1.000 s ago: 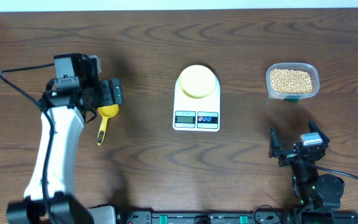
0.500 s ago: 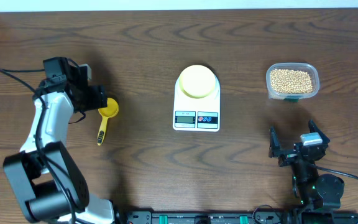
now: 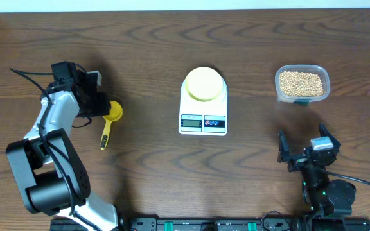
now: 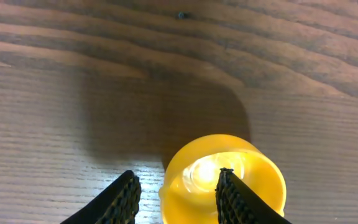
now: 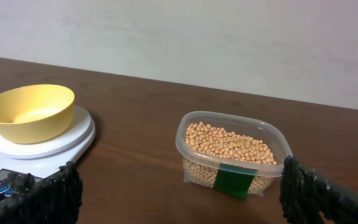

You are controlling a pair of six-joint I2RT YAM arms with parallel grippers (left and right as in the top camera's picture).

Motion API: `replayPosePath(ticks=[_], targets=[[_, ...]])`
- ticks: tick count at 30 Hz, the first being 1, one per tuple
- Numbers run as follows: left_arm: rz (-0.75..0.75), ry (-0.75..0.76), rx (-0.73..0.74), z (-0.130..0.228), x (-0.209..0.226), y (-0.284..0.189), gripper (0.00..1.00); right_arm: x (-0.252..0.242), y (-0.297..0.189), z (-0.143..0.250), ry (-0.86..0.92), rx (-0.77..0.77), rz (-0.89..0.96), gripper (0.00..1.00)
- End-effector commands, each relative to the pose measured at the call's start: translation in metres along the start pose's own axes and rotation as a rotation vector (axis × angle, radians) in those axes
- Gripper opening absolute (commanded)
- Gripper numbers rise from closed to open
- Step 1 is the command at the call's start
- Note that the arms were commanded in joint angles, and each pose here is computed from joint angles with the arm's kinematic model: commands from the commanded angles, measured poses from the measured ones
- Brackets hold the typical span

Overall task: Scoop item into bowl and weigh 50g on scale
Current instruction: 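Move the left gripper down over the yellow scoop's bowl, then close the left gripper on the yellow scoop's rim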

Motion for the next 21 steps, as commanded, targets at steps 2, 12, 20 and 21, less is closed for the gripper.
replayPosePath(ticks=[2, 12, 20, 21], targets=[[0.022, 0.011, 0.009, -0.001, 0.0, 0.01, 0.43, 0.003, 0.0, 0.001, 0.011, 0.0, -0.015, 0.99], [0.02, -0.008, 0.004, -0.003, 0.003, 0.019, 0.33, 0.003, 0.0, 0.001, 0.011, 0.0, -0.015, 0.99], [0.014, -0.012, -0.019, -0.007, 0.004, 0.02, 0.33, 0.003, 0.0, 0.001, 0.011, 0.0, -0.015, 0.99], [0.013, -0.012, -0.019, -0.007, 0.004, 0.02, 0.33, 0.003, 0.0, 0.001, 0.011, 0.0, -0.015, 0.99]])
Point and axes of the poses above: each gripper's point midway between its finger pads, its own y axis out along the fingers, its own x axis along the line the jaws close on, z = x × y, the point moved 2 cm from there along -y, back along the fingers, and after that the axes turned 5 degrees about y, right-handed, at the moved point
